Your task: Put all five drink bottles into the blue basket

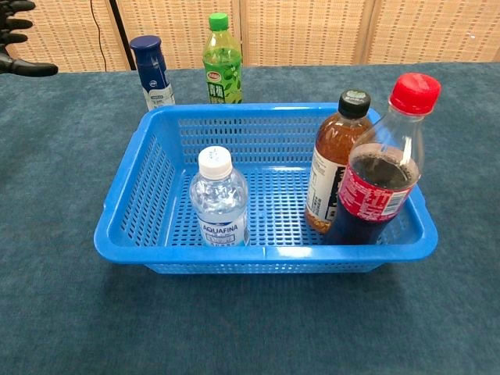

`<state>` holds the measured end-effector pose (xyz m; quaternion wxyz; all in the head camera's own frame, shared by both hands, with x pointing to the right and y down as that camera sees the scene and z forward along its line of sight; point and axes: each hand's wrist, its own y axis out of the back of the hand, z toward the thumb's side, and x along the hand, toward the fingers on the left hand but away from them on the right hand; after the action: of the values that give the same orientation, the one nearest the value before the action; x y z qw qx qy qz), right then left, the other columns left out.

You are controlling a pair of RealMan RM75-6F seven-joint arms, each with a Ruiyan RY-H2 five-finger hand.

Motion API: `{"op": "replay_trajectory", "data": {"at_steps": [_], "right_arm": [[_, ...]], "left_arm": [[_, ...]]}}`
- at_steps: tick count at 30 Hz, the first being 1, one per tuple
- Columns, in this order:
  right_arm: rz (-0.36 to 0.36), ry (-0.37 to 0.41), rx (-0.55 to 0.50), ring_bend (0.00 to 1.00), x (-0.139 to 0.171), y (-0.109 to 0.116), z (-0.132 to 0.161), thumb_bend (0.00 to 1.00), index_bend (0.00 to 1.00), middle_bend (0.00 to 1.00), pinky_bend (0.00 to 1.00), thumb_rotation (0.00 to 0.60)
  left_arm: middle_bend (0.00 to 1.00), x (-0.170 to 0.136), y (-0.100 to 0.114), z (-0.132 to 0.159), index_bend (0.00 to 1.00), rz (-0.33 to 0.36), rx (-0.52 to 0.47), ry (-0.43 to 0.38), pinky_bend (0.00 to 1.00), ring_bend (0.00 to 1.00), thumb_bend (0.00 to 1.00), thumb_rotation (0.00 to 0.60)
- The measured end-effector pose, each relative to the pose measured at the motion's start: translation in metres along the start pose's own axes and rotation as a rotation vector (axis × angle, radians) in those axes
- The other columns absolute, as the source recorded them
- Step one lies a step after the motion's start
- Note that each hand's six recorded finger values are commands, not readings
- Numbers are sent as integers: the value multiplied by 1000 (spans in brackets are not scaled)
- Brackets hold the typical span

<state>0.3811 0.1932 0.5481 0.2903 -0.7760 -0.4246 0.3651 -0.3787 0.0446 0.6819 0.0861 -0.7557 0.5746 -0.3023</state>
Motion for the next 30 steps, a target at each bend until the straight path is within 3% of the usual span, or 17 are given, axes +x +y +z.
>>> {"op": "replay_trajectory", "data": {"at_steps": [11,21,27,30], "right_arm": [[0,-25,4,0,-3,1,-7,0,0,0,0,600],[-10,-42,6,0,-5,4,-12,0,0,0,0,600],[-8,-47,7,0,-5,3,-13,0,0,0,0,600],[-4,-50,5,0,-6,2,-14,0,0,0,0,600]], "left_arm": [[0,51,-45,-10,0,-96,11,97,0,0,0,600],[0,76,-76,-4,0,-202,80,114,0,0,3,600],[0,90,-102,4,0,-243,93,117,17,0,111,600],[0,92,-116,6,0,-265,88,125,81,0,166,600]]}}
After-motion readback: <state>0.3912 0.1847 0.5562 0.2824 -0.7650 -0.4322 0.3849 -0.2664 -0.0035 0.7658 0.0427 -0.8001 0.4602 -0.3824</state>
